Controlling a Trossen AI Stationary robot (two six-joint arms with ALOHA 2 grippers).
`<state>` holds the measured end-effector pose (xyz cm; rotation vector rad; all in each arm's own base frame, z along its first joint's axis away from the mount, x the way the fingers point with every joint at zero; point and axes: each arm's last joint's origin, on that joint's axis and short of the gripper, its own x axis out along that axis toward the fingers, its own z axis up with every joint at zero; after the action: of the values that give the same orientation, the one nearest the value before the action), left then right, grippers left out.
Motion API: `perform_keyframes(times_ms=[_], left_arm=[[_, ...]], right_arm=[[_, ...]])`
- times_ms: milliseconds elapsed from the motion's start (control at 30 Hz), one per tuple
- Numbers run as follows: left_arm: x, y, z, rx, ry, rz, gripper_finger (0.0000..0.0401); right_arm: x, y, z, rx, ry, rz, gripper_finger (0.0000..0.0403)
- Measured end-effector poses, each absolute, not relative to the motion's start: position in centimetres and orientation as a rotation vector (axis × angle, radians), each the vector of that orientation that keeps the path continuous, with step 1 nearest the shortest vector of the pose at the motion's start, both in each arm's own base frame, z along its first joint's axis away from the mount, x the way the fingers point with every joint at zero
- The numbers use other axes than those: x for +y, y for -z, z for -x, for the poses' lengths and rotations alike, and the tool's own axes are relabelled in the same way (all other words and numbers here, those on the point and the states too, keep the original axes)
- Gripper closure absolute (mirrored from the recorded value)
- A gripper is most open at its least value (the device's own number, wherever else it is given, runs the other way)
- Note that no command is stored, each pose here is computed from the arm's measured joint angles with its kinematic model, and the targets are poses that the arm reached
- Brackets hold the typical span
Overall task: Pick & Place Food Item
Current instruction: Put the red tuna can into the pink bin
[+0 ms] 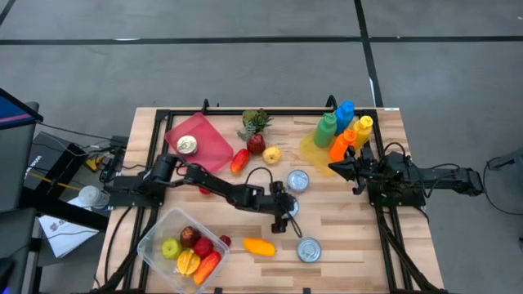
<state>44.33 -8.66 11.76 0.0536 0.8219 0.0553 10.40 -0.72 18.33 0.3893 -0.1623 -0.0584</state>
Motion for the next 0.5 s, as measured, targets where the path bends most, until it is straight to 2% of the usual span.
perform_keyframes(times_ms=[167,500], left_arm=[[-9.8,-13.5,-41.4,0.904,-0.151,-0.128,0.0068],[-8.6,-15.4,-36.2,0.916,-0.287,0.093,0.0069]], right_arm=[[-0.7,-18.4,-10.4,-0.165,0.058,-0.389,0.0403],[-0.7,-18.3,-10.4,-0.162,0.058,-0.389,0.0403]])
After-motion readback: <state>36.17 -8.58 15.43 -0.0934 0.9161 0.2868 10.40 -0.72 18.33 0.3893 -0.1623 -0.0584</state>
